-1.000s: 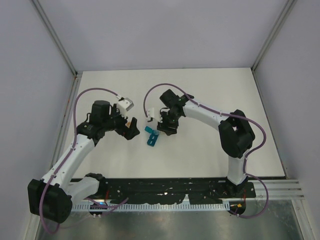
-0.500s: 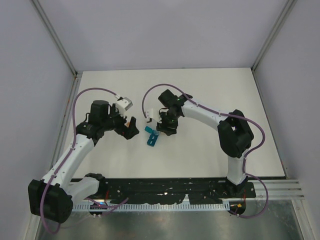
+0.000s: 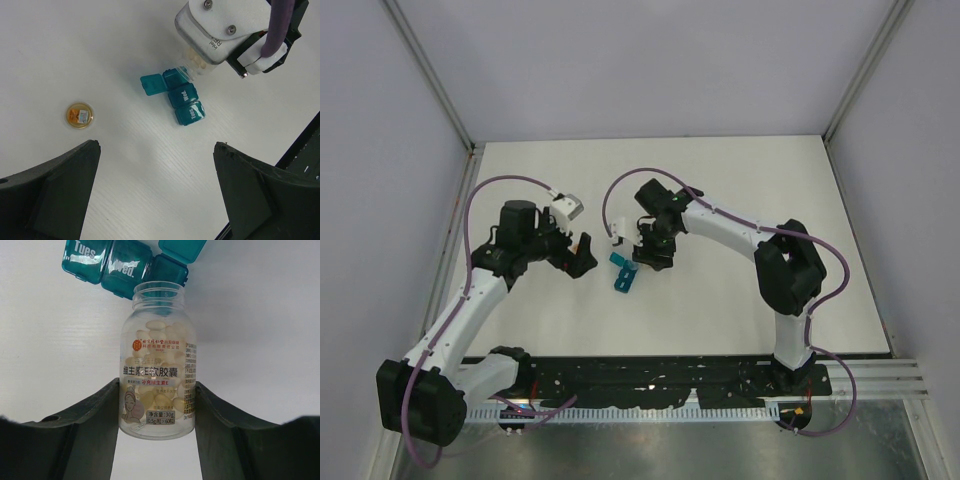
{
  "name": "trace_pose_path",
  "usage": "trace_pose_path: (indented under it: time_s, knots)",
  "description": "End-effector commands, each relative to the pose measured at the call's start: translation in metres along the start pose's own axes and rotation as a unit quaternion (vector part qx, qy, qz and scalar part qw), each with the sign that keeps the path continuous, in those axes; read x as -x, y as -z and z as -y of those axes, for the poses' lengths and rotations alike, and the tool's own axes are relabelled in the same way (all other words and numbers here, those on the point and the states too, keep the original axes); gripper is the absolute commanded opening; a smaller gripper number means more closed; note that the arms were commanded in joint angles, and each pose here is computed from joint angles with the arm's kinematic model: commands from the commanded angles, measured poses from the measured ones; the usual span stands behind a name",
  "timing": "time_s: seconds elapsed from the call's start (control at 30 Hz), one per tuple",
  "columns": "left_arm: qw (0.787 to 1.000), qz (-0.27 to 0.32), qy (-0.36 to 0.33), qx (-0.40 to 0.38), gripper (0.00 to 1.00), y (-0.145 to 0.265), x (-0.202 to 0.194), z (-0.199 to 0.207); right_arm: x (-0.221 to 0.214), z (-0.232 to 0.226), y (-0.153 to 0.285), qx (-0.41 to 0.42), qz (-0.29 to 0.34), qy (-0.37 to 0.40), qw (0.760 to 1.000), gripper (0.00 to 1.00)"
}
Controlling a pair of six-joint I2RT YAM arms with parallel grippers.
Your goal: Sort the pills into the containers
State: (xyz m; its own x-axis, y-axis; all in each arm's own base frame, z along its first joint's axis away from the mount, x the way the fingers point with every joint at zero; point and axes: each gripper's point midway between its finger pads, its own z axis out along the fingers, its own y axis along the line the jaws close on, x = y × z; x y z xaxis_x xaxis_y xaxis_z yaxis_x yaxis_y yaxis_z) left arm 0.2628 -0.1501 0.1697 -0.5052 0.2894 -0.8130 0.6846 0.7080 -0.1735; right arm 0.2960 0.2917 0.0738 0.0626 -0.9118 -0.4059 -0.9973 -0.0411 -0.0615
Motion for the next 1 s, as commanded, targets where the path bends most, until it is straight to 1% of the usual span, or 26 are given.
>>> trace_pose_path:
  time_s: [0.0,0.97]
  knots:
    - [1.000,0.013,0.003,0.008,1.00,0.003,0.007,-0.003,0.013,0.008,0.008,-0.015,0.008,0.018,1.000,0.05]
    - [0.999,0.005,0.020,0.025,1.00,0.002,0.003,-0.015,0.014,0.010,0.009,-0.016,-0.013,0.029,0.999,0.06]
